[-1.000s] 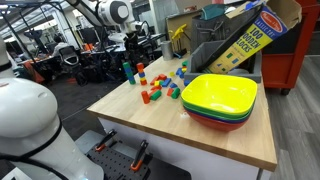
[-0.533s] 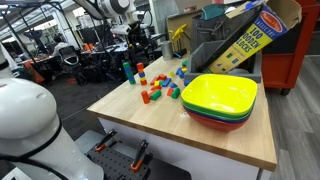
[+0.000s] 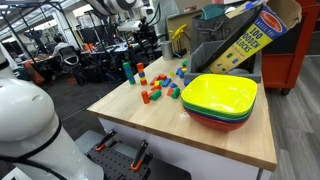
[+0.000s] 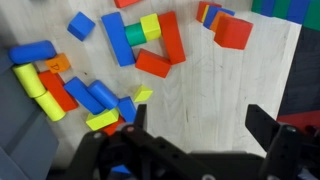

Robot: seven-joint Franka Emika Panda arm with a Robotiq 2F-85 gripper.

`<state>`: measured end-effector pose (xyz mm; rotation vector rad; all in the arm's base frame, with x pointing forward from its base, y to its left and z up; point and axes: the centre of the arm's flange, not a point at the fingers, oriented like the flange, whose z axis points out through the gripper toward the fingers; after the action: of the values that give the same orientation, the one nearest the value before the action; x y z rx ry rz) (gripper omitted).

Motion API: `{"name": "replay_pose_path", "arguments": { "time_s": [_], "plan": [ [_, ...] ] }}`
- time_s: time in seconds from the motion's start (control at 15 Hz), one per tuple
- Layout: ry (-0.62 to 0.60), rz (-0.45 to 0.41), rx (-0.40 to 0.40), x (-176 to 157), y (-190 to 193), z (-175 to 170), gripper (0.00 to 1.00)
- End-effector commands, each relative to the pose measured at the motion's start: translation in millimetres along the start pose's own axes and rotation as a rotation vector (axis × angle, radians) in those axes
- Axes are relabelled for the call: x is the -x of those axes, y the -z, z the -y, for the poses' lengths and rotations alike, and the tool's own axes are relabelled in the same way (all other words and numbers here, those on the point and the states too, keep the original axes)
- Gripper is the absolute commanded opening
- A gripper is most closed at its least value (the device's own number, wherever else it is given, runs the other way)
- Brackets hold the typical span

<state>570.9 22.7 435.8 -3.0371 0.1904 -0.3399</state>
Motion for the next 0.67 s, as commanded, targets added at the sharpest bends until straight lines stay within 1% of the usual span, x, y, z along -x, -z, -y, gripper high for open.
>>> {"name": "replay_pose_path", "arguments": {
  "time_s": [0.0, 0.33, 0.6],
  "plan": [
    [0.027, 0.058, 0.021, 6.0, 9.6, -35.1, 1.00],
    [0.026, 0.185, 0.064, 20.8, 0.9, -70.8, 1.00],
    [0.032, 0.254, 0.090, 31.5, -3.4, -81.4, 1.00]
  ]
}}
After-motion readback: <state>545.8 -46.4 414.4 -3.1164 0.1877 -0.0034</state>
